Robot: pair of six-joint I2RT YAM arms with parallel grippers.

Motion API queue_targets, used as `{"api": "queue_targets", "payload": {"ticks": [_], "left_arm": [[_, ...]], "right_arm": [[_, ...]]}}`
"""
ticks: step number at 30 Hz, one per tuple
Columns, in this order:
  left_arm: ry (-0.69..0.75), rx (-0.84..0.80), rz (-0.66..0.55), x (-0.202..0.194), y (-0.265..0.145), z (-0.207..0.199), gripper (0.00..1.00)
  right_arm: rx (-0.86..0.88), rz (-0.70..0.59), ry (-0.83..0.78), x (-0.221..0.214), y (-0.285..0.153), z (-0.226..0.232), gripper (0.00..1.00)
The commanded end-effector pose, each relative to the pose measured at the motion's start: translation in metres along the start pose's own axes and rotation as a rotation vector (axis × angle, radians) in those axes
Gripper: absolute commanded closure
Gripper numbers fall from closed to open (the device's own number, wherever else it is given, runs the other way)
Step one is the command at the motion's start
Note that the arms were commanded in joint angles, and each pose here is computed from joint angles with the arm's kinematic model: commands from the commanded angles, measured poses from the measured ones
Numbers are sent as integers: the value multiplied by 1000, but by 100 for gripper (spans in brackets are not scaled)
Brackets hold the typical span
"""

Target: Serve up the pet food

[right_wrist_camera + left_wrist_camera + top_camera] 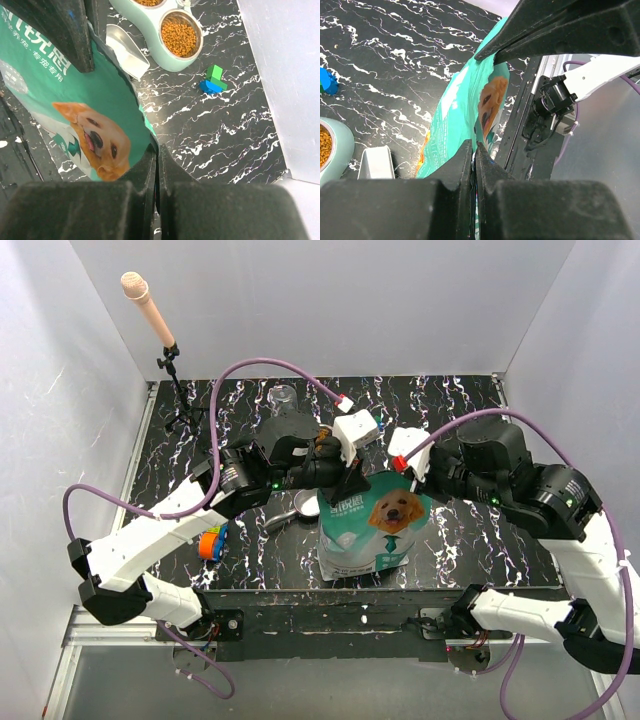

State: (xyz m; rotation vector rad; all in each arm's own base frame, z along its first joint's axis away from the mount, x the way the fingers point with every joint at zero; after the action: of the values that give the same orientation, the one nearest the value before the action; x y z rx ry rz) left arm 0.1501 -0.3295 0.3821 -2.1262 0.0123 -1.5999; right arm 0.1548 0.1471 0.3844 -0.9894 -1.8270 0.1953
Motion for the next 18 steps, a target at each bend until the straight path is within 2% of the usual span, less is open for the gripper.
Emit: {"api": "queue_targets", "payload": {"ticks": [1,3,4,5,6,8,9,10,15,18], "left_arm": [[6,-38,-67,14,-27,-13,100],[8,-36,-69,15,-27,-12,100],[8,-36,-69,15,-26,-12,100],[9,-36,-70,15,-27,-13,100],[10,-36,-72,16,-27,-13,100],[10,-36,-70,16,-27,-13,100],[11,-36,-73,16,-28,-13,100],[10,-36,-72,16,-28,-13,100],[-4,-4,-54,11,-31,-9,100],[-20,23,-25,0,-37,-6,89]], "right_arm": [[-119,114,-18,-11,-9,-26,99],[-126,98,-15,-11,-9,-26,99],[-138,76,-2,-10,-8,-27,93],[-140,63,5,-10,-7,-27,78],[-143,62,5,-12,-7,-26,76],[-167,90,5,-17,-7,-29,78],[-169,102,-2,-19,-7,-29,83],[-169,109,-3,-20,-8,-30,98],[-124,79,-2,-10,-12,-28,99],[-93,34,6,-1,-12,-26,99]]}}
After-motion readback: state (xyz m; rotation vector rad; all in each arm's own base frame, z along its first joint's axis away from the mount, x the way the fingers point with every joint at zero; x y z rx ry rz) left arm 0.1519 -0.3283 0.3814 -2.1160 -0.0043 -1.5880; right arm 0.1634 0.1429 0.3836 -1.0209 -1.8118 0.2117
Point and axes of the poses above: each gripper's point midway between its finger pads, its own y axis out along the fingers, its own z axis along the line the jaws close on, x = y × z, the point moved 4 cm from there along -y, back along the fingers, and after that the axes turned 4 degrees about -y, right-handed, at the moved point
